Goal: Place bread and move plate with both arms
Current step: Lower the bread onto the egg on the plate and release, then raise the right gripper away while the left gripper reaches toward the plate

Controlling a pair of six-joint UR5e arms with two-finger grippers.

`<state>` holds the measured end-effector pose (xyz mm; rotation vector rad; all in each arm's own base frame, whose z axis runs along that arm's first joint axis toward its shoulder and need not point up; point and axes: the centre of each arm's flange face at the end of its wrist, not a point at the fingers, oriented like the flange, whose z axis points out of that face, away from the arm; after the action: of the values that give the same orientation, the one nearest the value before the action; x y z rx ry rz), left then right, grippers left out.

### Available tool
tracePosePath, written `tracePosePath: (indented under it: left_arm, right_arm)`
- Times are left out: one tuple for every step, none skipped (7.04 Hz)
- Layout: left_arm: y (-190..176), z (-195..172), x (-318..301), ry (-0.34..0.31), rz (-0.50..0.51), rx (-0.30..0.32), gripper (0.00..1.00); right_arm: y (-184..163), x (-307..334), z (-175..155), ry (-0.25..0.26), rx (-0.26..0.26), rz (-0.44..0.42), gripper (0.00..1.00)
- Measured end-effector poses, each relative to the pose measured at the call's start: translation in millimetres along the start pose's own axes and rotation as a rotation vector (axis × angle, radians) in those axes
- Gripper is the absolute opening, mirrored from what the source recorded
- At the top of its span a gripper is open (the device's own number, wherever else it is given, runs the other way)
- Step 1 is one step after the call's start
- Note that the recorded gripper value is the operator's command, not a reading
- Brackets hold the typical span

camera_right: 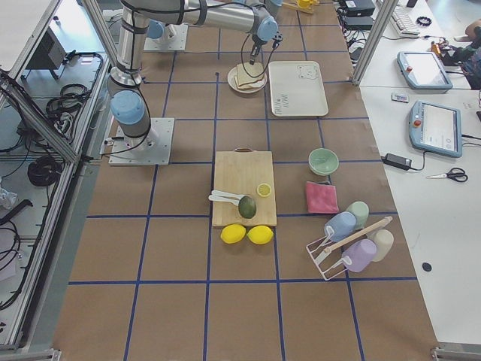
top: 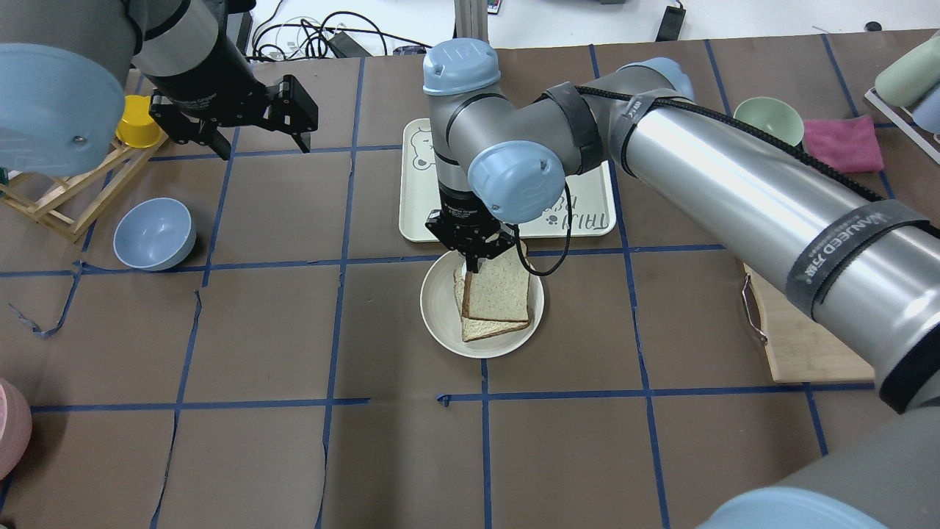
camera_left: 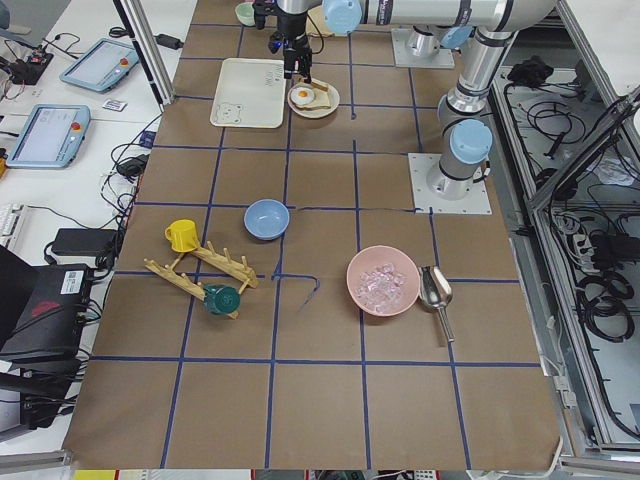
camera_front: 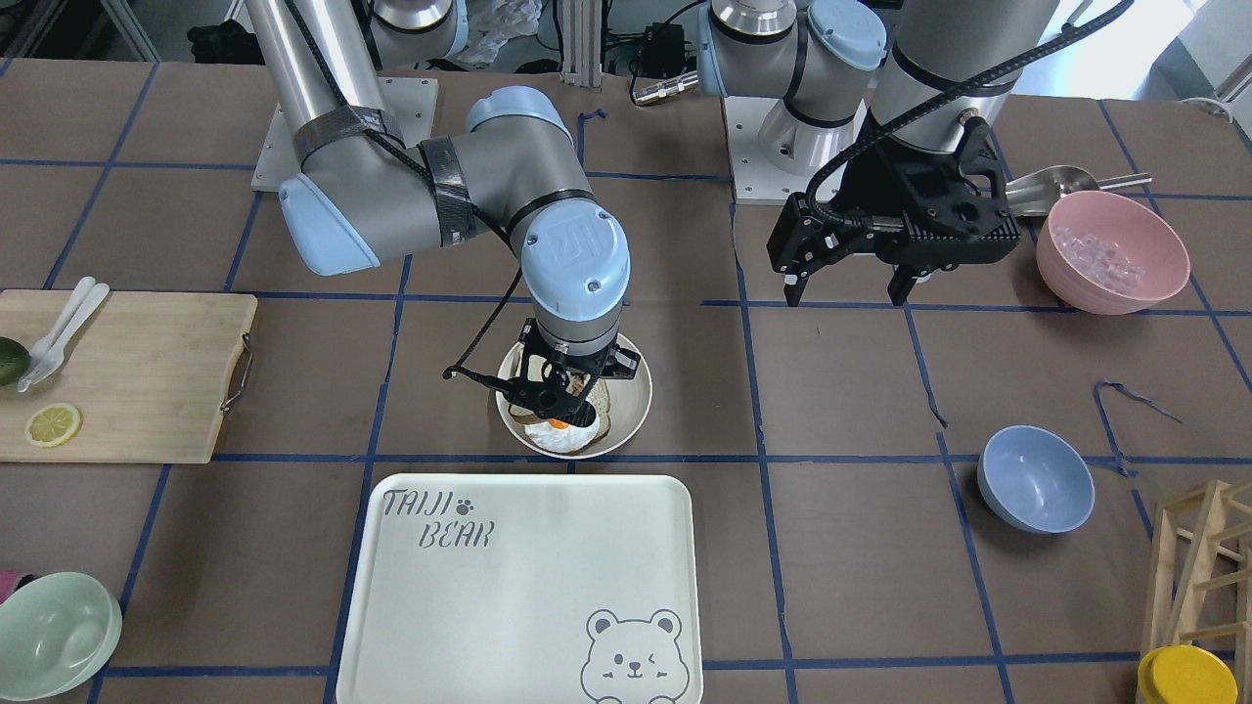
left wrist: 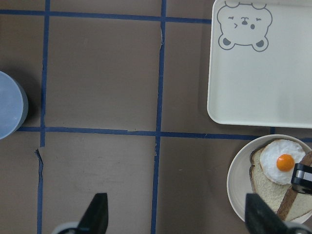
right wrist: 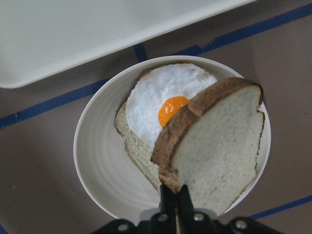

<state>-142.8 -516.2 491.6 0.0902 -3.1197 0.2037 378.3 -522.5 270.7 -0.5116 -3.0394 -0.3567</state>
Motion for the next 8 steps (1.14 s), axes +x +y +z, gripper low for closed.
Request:
tracePosePath:
  left_arm:
    - [0,-1,0,0.001,-0.001,0.003,1.00]
    - [0,-1,0,0.001,-0.001,0.003,1.00]
    - [-1,-1,0,0.001,-0.002,0.002,1.00]
    - [0,0,0,0.001,-0.001,0.000,1.00]
    - [1,0,0,0.000,-0.001,-0.001,1.00]
    - [1,0,0,0.001,-0.001,0.000,1.00]
    - [1,0,0,0.002,-0.002,-0.001,1.00]
    - [1,1,1,0.001,-0.001,-0.003,1.00]
  right_arm:
    - [0,0,4,-0.002,0.000,0.003,0.44]
    - [-2,-1,4,-0.016,0.013,0.006,0.75]
    - [-3,-3,3,-0.029,0.027,0.007,1.00]
    - [-4,-4,2,-0.036,0.034,0.007,1.00]
    - [-4,-5,-1,-0.047,0.041,0.006,1.00]
    - [-6,-3,-9,-0.066,0.053,0.005,1.00]
    - [-16,10,-28,-0.093,0.073,0.002,1.00]
    - [-35,37,-54,-0.122,0.102,-0.001,1.00]
